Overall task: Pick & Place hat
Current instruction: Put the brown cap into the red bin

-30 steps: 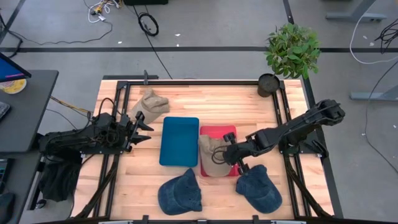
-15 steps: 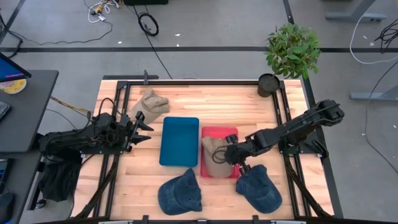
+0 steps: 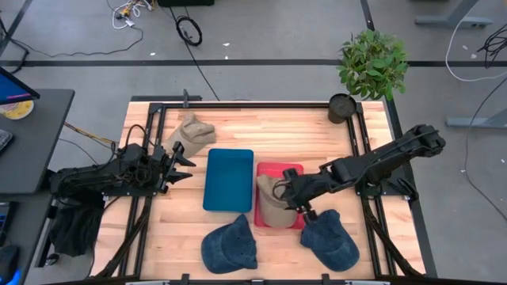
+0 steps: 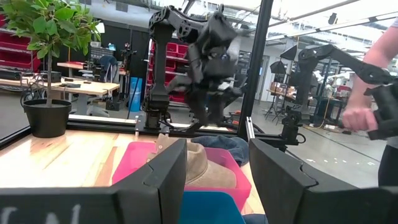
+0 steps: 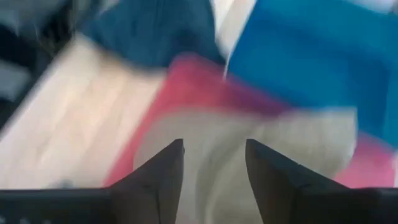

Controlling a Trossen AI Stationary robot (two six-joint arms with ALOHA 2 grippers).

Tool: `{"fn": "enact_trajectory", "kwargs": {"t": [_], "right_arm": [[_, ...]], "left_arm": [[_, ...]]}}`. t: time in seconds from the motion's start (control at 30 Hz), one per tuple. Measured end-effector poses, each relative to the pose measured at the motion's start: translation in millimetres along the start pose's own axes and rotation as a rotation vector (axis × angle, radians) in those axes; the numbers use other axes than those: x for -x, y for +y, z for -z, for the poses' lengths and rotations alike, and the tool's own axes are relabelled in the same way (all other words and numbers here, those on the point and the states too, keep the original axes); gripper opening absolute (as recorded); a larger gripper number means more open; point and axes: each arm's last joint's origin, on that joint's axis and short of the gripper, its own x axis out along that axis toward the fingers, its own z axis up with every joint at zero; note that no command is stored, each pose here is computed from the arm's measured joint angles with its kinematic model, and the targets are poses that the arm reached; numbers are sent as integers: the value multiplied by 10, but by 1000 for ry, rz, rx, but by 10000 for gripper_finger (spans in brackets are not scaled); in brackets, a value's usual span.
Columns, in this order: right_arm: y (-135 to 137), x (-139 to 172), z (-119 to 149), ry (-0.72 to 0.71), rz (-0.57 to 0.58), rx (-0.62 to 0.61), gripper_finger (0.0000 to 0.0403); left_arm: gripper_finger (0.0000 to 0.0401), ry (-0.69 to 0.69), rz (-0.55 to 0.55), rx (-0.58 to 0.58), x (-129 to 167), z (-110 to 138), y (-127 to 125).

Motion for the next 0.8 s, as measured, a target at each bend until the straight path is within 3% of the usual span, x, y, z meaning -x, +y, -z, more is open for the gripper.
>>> {"fn": "enact_trajectory", "kwargs": {"t": [0.1, 0.17, 0.27, 0.37, 0.47, 0.67, 0.8], "right_arm": [[-53, -89, -85, -79, 17, -5, 135], [-110, -209, -62, -57, 15, -13, 92], [-258, -307, -25, -39, 60, -144, 18], [-441, -373, 32, -15, 155, -284, 11], [-586, -469, 91, 11, 192, -313, 3], [-667, -879, 309, 139, -7, -286, 2], [-655, -1177, 529, 279, -27, -398, 1]], "left_arm": [[177, 0, 0, 0, 0, 0, 0], [177, 0, 0, 0, 0, 0, 0], [177, -1, 0, 0, 0, -1, 0], [177, -1, 0, -1, 0, -2, 0], [177, -1, 0, -1, 0, -1, 0], [177, -1, 0, 0, 0, -1, 0], [177, -1, 0, -1, 0, -1, 0]]}}
